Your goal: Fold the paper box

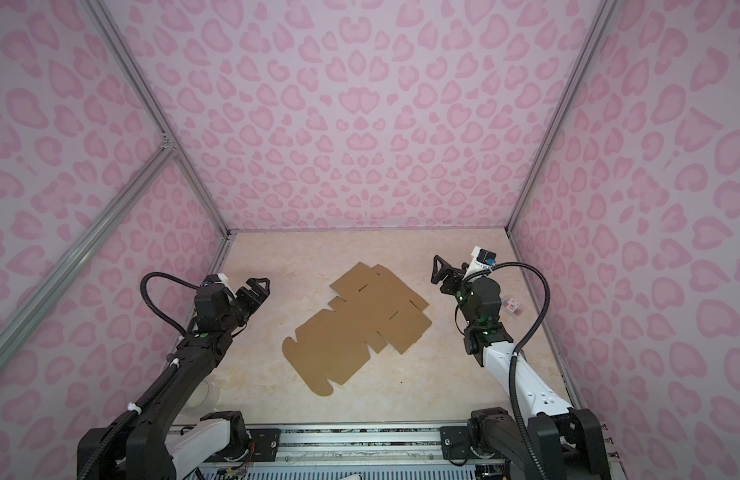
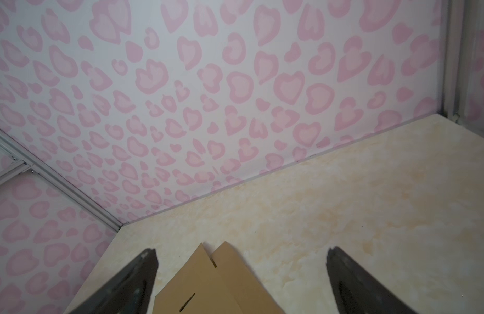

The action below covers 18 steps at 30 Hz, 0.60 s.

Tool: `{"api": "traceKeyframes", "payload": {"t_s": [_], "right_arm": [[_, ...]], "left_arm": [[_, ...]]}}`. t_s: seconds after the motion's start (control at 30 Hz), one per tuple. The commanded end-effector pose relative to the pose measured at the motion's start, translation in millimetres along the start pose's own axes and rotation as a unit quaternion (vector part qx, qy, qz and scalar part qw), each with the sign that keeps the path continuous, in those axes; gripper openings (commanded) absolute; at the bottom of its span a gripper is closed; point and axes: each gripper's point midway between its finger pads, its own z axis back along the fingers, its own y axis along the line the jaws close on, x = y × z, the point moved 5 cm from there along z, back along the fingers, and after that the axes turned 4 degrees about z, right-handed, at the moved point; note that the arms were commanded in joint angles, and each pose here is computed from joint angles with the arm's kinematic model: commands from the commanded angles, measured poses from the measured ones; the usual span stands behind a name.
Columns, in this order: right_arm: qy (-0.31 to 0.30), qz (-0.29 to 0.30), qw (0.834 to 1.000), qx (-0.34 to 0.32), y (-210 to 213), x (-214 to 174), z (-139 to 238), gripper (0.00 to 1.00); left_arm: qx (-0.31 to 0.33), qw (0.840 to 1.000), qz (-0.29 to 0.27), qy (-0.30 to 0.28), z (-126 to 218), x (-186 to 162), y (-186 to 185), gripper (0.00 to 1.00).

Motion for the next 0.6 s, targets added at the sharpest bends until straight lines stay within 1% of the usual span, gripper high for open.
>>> {"api": "traceKeyframes", "payload": {"t_s": [0.0, 0.1, 0.2, 0.27, 0.37, 0.47, 0.57], "right_arm": [[0.099, -0.001, 0.995, 0.027, 14, -22, -13, 0.99], [0.154, 0.033, 0.987, 0.029, 24, -38, -24, 0.99], [0.199, 0.071, 0.977, 0.004, 27, -56, -34, 0.99], [0.223, 0.078, 0.972, -0.008, 24, -64, -40, 0.99], [0.271, 0.09, 0.958, -0.017, 20, -74, -54, 0.95], [0.308, 0.103, 0.946, -0.003, 23, -84, -69, 0.91], [0.334, 0.116, 0.936, -0.005, 19, -93, -82, 0.92]], "left_arm": [[0.035, 0.999, 0.015, 0.038, 11, -26, 14, 0.98], [0.055, 0.997, 0.013, 0.053, 23, -44, 21, 0.98], [0.072, 0.995, 0.022, 0.071, 33, -60, 30, 0.98], [0.075, 0.993, 0.023, 0.087, 39, -73, 34, 0.98], [0.079, 0.991, 0.02, 0.11, 45, -89, 38, 0.98], [0.08, 0.988, 0.009, 0.13, 47, -102, 37, 0.98], [0.091, 0.985, -0.008, 0.147, 46, -112, 38, 0.97]]}}
